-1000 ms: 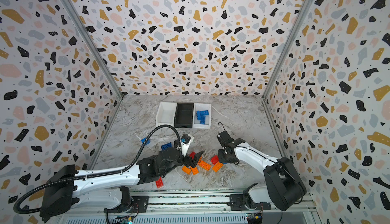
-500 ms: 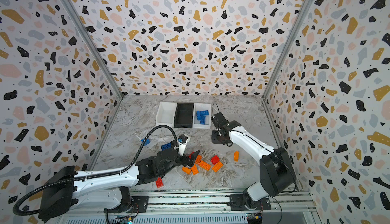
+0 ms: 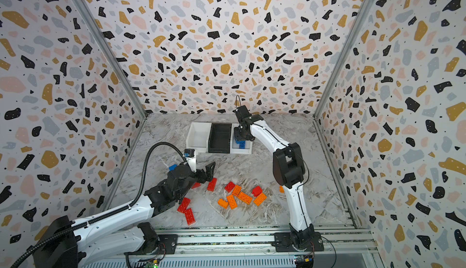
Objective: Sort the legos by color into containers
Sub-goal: 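Carry the tall blue brick with the right gripper and drop it into the white bin, then grasp a blue brick with the left gripper while the right gripper hovers over the bin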
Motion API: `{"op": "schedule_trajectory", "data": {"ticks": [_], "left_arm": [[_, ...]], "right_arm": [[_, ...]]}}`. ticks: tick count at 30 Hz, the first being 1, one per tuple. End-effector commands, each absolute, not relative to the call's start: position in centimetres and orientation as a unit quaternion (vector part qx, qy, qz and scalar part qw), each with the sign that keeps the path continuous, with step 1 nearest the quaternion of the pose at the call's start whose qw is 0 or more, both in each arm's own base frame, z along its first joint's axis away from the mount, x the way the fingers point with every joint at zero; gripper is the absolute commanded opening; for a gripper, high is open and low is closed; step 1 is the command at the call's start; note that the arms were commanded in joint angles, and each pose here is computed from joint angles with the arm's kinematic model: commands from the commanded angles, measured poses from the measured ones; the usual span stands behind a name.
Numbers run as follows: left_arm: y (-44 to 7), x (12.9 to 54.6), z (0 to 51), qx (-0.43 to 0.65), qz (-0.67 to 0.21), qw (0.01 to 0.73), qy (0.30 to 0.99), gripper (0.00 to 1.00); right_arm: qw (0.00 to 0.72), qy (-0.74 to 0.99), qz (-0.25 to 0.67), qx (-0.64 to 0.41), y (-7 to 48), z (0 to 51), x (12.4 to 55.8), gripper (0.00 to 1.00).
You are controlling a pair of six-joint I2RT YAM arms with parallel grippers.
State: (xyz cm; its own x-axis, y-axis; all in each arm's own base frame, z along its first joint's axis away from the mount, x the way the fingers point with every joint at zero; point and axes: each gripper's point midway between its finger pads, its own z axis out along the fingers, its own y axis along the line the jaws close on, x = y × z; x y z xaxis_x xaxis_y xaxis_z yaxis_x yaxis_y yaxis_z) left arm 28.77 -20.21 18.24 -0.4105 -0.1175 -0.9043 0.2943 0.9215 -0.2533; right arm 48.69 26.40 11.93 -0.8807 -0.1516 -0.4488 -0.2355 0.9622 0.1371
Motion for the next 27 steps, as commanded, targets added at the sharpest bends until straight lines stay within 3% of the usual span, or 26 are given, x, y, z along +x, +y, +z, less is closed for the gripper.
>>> {"op": "schedule_trajectory", "data": {"ticks": [1, 6, 9, 10, 18, 27], "left_arm": [[-18.2, 29.4, 17.1, 0.017, -0.177, 0.530, 0.829, 1.00], [-17.2, 30.0, 15.9, 0.000, -0.154, 0.513, 0.845, 1.00], [-16.6, 30.5, 14.6, -0.018, -0.125, 0.493, 0.861, 1.00], [-16.6, 30.7, 14.1, -0.022, -0.119, 0.486, 0.866, 1.00], [-16.4, 32.0, 11.6, -0.085, -0.074, 0.434, 0.894, 1.00], [-16.4, 32.7, 8.0, -0.163, -0.038, 0.373, 0.913, 1.00]], "right_arm": [[0.208, 0.966, 0.098, -0.121, 26.6, 13.0, 49.2, 0.58], [0.228, 0.959, 0.107, -0.128, 26.9, 14.9, 50.3, 0.67], [0.241, 0.958, 0.092, -0.124, 25.9, 16.3, 49.9, 0.79], [0.246, 0.957, 0.090, -0.127, 25.6, 17.0, 49.5, 0.99], [0.287, 0.944, 0.097, -0.133, 23.4, 22.1, 45.7, 0.99], [0.298, 0.936, 0.129, -0.136, 21.8, 24.1, 40.9, 0.99]]}}
